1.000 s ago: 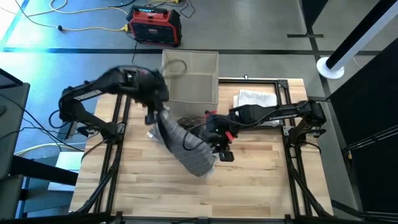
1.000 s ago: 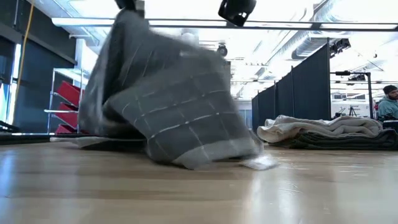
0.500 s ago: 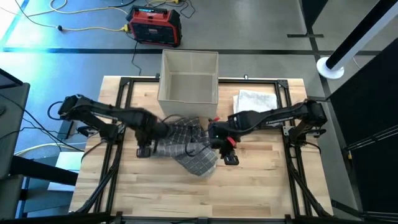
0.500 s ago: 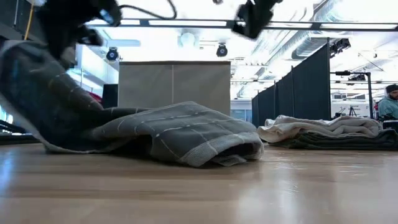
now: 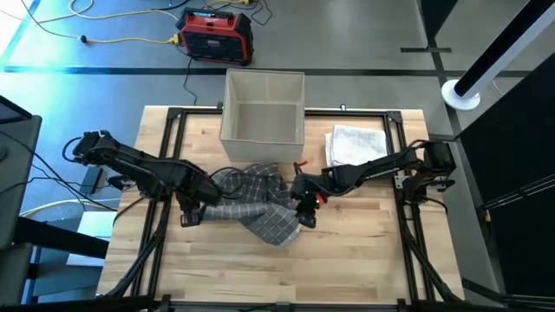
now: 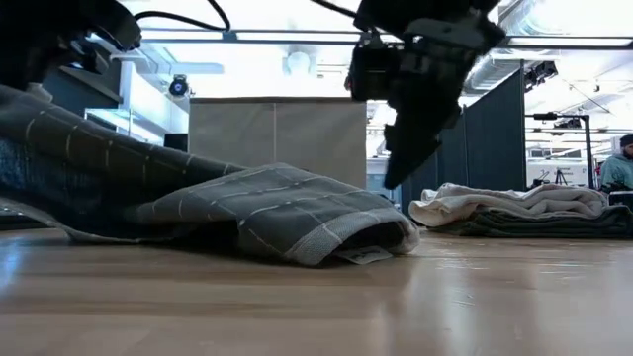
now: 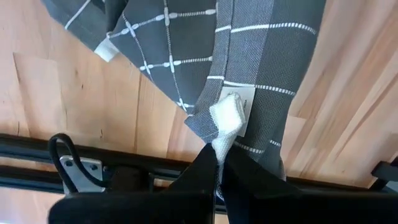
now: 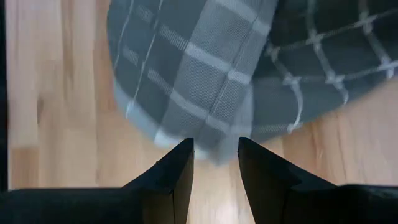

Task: Fold towel
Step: Fold the gray patterned towel

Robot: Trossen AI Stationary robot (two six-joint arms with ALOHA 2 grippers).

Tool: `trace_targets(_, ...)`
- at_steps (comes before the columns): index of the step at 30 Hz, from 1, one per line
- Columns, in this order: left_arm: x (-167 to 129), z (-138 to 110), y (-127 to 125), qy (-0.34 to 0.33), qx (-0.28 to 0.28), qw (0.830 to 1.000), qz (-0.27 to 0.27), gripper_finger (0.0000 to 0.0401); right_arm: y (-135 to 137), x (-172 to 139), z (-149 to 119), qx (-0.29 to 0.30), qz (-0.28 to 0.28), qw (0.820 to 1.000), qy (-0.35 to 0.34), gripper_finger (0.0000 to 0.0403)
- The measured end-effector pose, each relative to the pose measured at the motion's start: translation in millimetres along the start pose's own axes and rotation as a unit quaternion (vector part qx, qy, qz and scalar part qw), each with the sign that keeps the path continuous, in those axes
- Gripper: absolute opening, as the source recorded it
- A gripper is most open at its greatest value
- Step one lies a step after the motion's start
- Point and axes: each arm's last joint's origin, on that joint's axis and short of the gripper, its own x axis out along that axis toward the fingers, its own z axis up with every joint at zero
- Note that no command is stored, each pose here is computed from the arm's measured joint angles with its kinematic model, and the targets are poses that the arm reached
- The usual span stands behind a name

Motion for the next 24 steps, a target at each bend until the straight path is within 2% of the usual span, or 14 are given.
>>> trace_targets(3,0,2,-1,-0.011,-0.001,1.000,-0.007,0.0000,-4,3,-3,0.015,0.014,1.000,-0.010,0.0113)
trace_targets(10,0,5,-3,-0.027,-0.002,0.999,-0.018,0.0000,-20,9,-20,0.073,0.029,0.997,0.019,0.0113)
trace_targets(24,0,6,-3,-0.032,0.001,0.999,-0.018,0.0000,-19,13,-18,0.056,0.084,0.995,-0.021,0.0113)
